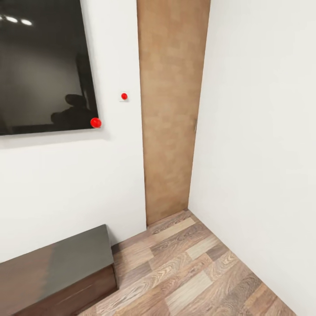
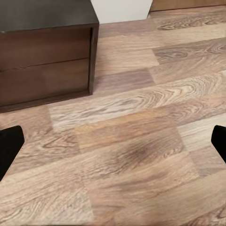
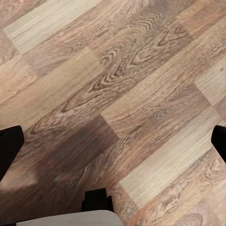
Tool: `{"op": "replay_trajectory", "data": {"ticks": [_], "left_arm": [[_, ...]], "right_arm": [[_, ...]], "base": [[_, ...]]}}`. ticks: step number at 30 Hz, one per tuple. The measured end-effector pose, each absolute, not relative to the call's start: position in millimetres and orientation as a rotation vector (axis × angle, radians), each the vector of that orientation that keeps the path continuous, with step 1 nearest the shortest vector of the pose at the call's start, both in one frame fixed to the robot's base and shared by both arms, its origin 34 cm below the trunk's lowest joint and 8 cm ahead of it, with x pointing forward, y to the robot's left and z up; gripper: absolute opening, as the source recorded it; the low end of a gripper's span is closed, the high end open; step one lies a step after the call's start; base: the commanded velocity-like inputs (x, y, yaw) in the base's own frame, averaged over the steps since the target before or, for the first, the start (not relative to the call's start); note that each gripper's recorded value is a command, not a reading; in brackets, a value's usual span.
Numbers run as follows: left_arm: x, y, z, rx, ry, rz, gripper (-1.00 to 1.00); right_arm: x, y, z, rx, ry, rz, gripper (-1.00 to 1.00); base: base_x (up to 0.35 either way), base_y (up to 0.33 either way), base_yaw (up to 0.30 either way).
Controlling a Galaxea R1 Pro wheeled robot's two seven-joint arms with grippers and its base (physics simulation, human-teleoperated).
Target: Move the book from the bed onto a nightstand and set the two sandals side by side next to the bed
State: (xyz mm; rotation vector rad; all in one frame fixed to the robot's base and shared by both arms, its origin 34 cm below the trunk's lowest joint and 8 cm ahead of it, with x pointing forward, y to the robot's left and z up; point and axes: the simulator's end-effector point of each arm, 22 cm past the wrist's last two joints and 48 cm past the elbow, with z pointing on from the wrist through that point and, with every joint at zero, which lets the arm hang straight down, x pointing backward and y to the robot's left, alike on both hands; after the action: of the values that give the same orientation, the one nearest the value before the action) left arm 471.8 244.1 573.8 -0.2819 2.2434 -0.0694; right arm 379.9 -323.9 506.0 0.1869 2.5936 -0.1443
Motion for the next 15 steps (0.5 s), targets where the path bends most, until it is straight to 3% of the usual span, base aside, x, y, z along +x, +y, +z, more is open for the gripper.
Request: {"op": "replay_trajectory", "data": {"ticks": [15], "left_arm": [[471.8,244.1,573.8,-0.280,2.244,-0.069,1.00]], "right_arm": [[379.9,-323.9,506.0,0.187,2.594,-0.145,1.00]], "base": [[0.000,0.000,0.294]]}}
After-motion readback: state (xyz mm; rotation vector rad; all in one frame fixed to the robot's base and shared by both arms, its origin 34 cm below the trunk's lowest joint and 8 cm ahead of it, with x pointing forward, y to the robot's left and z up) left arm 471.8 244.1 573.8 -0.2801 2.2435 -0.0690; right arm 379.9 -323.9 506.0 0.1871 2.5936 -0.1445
